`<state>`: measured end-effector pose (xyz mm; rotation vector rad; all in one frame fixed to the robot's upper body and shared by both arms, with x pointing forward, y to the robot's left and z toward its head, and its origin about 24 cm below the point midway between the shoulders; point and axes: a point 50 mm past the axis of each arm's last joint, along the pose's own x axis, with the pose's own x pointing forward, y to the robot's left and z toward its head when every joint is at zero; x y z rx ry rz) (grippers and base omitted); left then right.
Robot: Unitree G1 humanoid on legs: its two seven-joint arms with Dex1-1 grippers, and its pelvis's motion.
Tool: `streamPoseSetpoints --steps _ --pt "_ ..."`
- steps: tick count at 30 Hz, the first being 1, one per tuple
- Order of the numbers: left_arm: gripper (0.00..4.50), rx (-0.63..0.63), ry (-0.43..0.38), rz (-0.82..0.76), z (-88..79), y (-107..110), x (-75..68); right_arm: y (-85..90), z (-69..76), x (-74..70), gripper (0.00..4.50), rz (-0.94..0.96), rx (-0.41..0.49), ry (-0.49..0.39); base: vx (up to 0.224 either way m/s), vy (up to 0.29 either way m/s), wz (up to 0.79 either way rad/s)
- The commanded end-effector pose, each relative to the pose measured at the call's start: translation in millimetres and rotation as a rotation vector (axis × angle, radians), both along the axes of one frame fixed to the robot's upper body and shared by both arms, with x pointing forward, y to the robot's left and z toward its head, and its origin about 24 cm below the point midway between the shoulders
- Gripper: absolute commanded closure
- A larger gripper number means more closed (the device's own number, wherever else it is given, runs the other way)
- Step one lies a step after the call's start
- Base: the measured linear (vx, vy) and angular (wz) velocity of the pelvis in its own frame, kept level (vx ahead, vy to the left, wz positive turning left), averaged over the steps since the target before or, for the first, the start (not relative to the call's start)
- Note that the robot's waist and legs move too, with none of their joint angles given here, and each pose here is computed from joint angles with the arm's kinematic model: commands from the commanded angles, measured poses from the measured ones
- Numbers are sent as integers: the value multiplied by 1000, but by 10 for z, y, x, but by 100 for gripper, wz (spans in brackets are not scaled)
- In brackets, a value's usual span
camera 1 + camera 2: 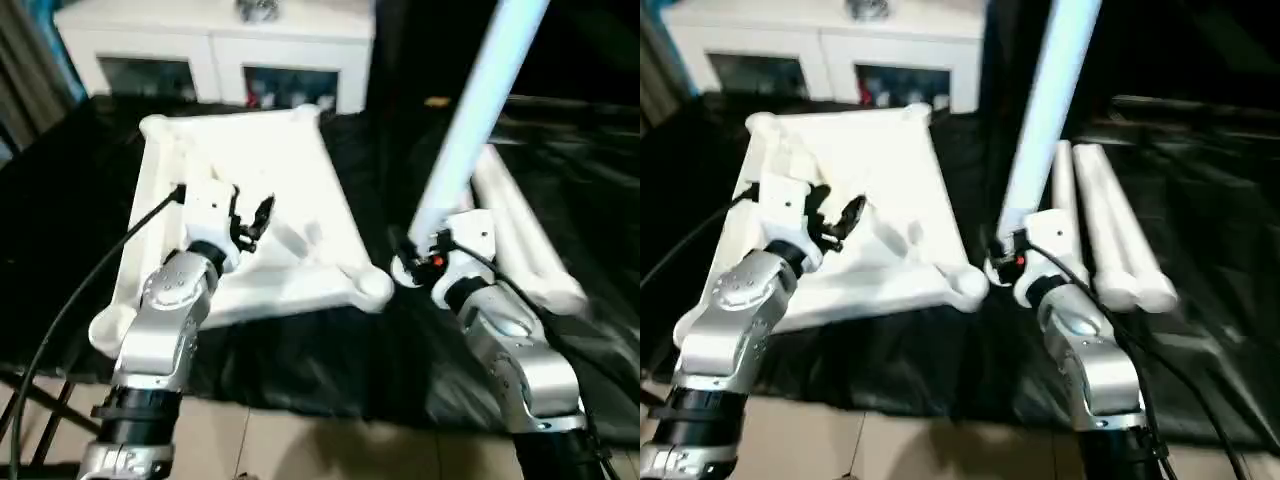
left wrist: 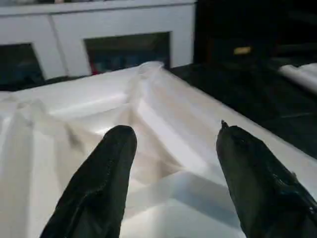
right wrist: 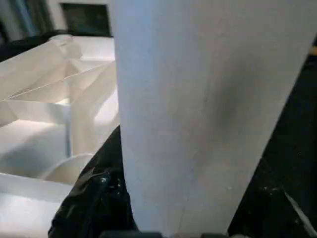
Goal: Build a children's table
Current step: Move to table
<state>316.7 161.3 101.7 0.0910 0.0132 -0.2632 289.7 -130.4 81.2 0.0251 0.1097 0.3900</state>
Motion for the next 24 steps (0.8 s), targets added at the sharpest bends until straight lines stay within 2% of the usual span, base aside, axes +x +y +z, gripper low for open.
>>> streamPoseSetpoints --steps 1,7,13,14,17,18,19,20,21,22,23,24 --pt "150 0 -7 -19 22 -41 -10 -54 6 -3 259 -8 -27 2 185 -18 8" --pt "150 1 -9 -30 -4 -61 -28 -69 2 -16 259 -14 -28 5 124 -40 6" --pt "150 26 10 -108 -62 -125 -33 -77 21 -40 259 18 -28 14 -63 21 -8" --pt "150 59 -7 -225 -59 -195 -40 -78 27 -58 259 43 -6 33 -89 76 -8" --pt "150 143 -25 -409 -65 -297 -60 -112 24 -68 259 63 20 67 -93 20 0" --pt "150 143 -25 -409 -65 -297 -60 -112 24 -68 259 63 20 67 -102 21 -4" --pt "150 181 -19 -500 -80 -339 -85 -129 34 -72 259 83 25 66 -102 21 -4" --pt "150 203 -6 -561 -96 -364 -104 -142 42 -77 259 97 28 66 -93 20 -4" --pt "150 235 45 -726 -146 -421 -183 -165 66 -90 259 138 35 66 -84 24 -9" --pt "150 236 47 -733 -148 -423 -186 -166 67 -91 259 140 35 66 -84 24 -9" --pt "150 265 101 -843 -203 -439 -254 -187 81 -107 259 169 32 73 -82 22 -8" --pt "150 265 101 -843 -203 -439 -254 -187 81 -107 259 169 32 73 -72 18 -4"
